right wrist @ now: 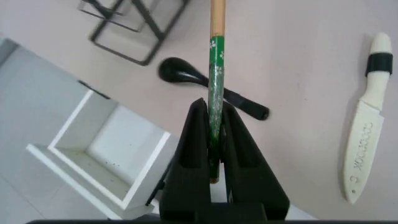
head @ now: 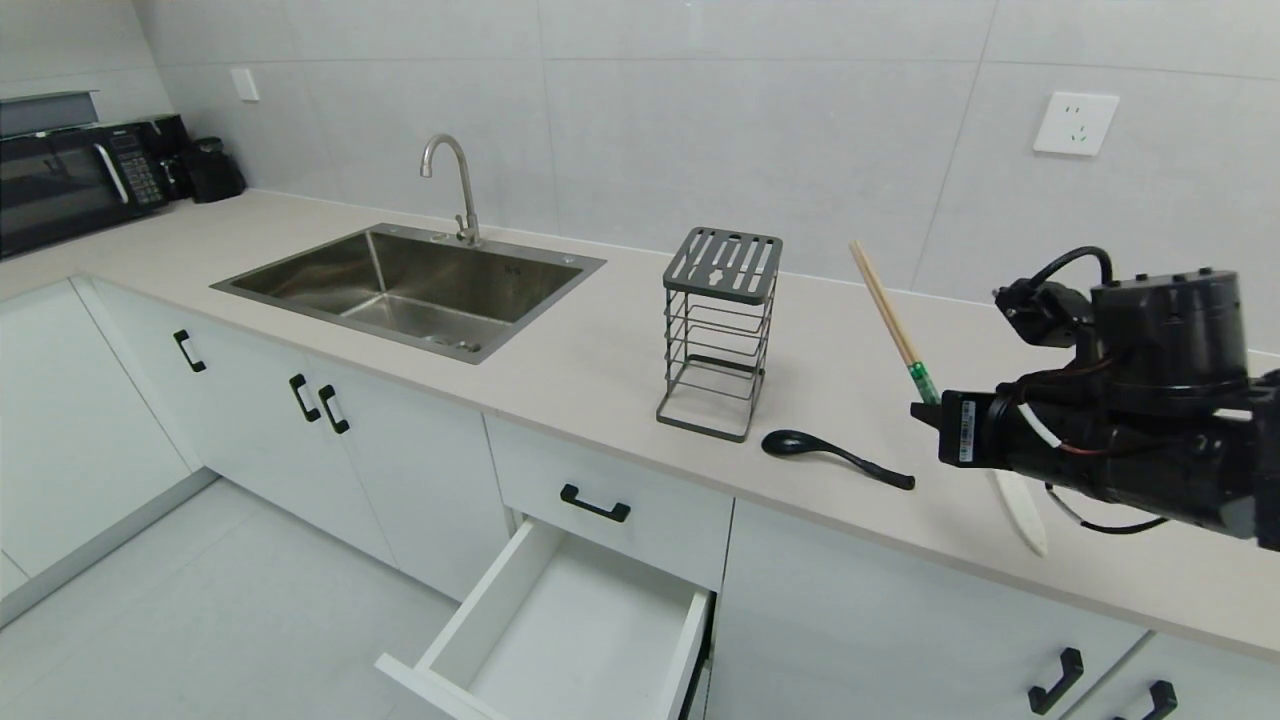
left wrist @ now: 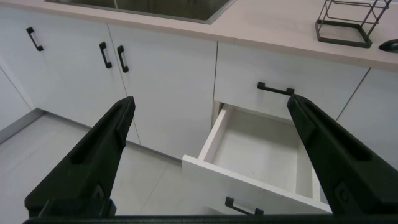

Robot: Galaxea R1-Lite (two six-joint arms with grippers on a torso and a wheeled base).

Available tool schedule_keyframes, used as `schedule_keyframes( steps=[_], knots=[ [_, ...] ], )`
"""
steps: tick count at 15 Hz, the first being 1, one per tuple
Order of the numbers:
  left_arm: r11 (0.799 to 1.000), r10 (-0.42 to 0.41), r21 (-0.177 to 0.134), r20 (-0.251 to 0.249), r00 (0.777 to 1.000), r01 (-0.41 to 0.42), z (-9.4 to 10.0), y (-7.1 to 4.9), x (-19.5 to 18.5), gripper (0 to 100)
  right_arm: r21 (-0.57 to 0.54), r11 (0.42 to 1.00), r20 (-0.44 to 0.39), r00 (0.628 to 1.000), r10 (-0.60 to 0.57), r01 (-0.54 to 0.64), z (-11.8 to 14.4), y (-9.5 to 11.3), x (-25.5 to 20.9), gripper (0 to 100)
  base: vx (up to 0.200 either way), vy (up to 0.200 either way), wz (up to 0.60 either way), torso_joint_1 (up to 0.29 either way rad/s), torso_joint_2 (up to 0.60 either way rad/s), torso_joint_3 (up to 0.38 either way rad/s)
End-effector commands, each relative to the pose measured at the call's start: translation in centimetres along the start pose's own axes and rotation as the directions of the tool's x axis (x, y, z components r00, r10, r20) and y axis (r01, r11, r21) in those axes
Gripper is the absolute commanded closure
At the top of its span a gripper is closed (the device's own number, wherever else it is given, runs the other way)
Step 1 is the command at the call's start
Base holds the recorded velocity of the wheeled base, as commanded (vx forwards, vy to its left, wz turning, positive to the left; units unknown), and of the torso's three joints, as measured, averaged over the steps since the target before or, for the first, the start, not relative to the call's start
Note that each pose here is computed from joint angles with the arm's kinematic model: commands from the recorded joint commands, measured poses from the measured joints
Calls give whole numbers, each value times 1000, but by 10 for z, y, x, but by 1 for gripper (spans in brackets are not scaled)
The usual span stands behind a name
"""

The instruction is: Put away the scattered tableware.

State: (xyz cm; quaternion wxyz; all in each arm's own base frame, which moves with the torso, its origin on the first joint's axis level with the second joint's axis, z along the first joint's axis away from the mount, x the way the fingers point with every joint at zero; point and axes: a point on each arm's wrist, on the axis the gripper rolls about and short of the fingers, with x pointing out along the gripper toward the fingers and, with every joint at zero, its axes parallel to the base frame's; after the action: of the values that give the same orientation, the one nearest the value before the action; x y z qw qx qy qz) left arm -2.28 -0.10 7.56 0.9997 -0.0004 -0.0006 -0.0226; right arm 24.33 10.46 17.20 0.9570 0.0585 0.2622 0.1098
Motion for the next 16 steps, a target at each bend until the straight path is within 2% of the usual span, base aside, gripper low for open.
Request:
schedule_keyframes(
  steps=[1, 2, 5, 9, 13, 16],
  knots=[
    [1000, 1, 1, 0, 1000, -1, 0, 0, 0, 0, -35, 995, 101, 990, 100, -97, 10, 16, -40, 100, 0, 0, 0, 0, 0, 0],
    [1000, 1, -1, -1, 1000, -1, 0, 0, 0, 0, -111, 986, 117, 984, 136, -123, 10, 21, -49, 100, 0, 0, 0, 0, 0, 0],
    [1000, 1, -1, 0, 1000, -1, 0, 0, 0, 0, -226, 943, 127, 953, 275, -242, 8, 33, -71, 100, 0, 0, 0, 0, 0, 0],
    [1000, 1, -1, -1, 1000, -1, 0, 0, 0, 0, -320, 850, 38, 891, 453, -418, -13, 60, -86, 100, 0, 0, 0, 0, 0, 0],
    [1000, 1, -1, 0, 1000, -1, 0, 0, 0, 0, -454, 764, -56, 871, 489, -458, -24, 87, -68, 100, 0, 0, 0, 0, 0, 0],
    [1000, -1, -1, -1, 1000, 1, 0, 0, 0, 0, -472, 733, -97, 855, 509, -490, -27, 112, -56, 100, 0, 0, 0, 0, 0, 0]
  ],
)
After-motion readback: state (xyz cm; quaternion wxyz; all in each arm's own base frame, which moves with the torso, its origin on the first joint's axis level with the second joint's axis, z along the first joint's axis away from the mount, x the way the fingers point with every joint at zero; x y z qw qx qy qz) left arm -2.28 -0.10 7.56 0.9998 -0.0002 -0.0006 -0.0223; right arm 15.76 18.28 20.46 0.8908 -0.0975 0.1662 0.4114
